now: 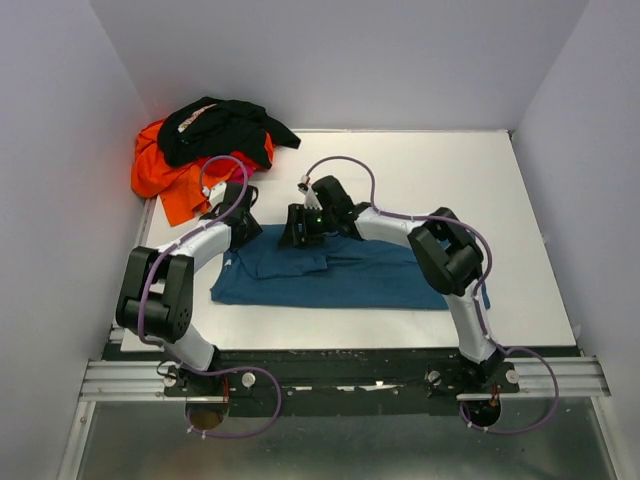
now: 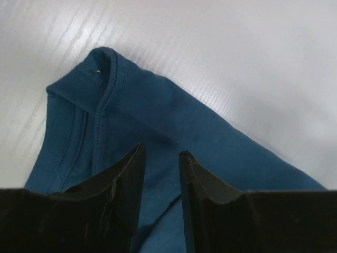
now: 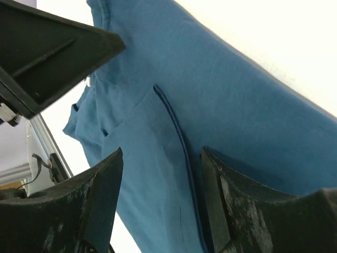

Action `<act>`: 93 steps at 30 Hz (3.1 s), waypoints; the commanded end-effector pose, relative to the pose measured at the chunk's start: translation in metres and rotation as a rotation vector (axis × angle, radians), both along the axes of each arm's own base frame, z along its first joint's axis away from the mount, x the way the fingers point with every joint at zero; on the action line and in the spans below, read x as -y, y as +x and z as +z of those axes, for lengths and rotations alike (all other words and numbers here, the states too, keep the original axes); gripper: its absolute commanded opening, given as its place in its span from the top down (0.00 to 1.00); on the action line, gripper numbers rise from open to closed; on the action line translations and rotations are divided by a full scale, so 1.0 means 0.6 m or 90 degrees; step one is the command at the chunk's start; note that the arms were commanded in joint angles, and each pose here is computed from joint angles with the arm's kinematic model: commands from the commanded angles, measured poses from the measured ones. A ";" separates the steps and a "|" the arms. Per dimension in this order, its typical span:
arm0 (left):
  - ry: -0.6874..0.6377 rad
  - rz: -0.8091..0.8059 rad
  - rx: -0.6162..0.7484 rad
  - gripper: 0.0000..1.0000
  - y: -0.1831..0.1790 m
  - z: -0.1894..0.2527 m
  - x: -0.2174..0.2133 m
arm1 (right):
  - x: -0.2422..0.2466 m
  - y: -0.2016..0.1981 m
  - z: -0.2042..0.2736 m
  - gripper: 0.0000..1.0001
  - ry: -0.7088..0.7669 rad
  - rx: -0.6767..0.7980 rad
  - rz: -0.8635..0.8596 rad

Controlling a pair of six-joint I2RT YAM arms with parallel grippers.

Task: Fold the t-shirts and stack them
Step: Fold the other side of the tshirt into a rectangle

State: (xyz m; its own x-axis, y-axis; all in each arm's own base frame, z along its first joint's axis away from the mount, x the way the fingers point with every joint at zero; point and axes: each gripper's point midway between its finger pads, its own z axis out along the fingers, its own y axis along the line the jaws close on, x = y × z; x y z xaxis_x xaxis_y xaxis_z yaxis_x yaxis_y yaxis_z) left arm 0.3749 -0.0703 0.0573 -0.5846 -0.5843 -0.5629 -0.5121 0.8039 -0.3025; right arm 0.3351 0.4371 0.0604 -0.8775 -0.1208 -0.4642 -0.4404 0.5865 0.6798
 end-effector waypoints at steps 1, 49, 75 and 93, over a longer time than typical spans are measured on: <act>-0.012 -0.011 -0.032 0.54 0.014 -0.017 0.010 | -0.045 -0.010 -0.005 0.32 0.038 -0.007 0.036; 0.034 -0.064 0.008 0.54 -0.030 0.023 0.024 | -0.010 -0.318 0.059 0.34 0.029 0.042 0.231; 0.036 -0.016 -0.024 0.56 -0.132 -0.022 -0.031 | 0.005 -0.148 0.015 0.45 0.004 -0.031 0.011; -0.029 -0.106 0.020 0.54 -0.061 0.006 0.063 | 0.044 -0.178 -0.010 0.38 -0.065 -0.013 0.013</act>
State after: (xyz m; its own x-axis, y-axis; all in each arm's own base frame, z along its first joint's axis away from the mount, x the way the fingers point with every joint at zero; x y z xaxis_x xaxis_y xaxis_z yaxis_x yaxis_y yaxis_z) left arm 0.3227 -0.0801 0.0488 -0.6493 -0.5213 -0.5538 -0.4349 0.8518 -0.2919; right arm 0.2207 0.4217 0.0464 -0.9124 -0.1872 -0.3640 -0.3994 0.6021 0.6914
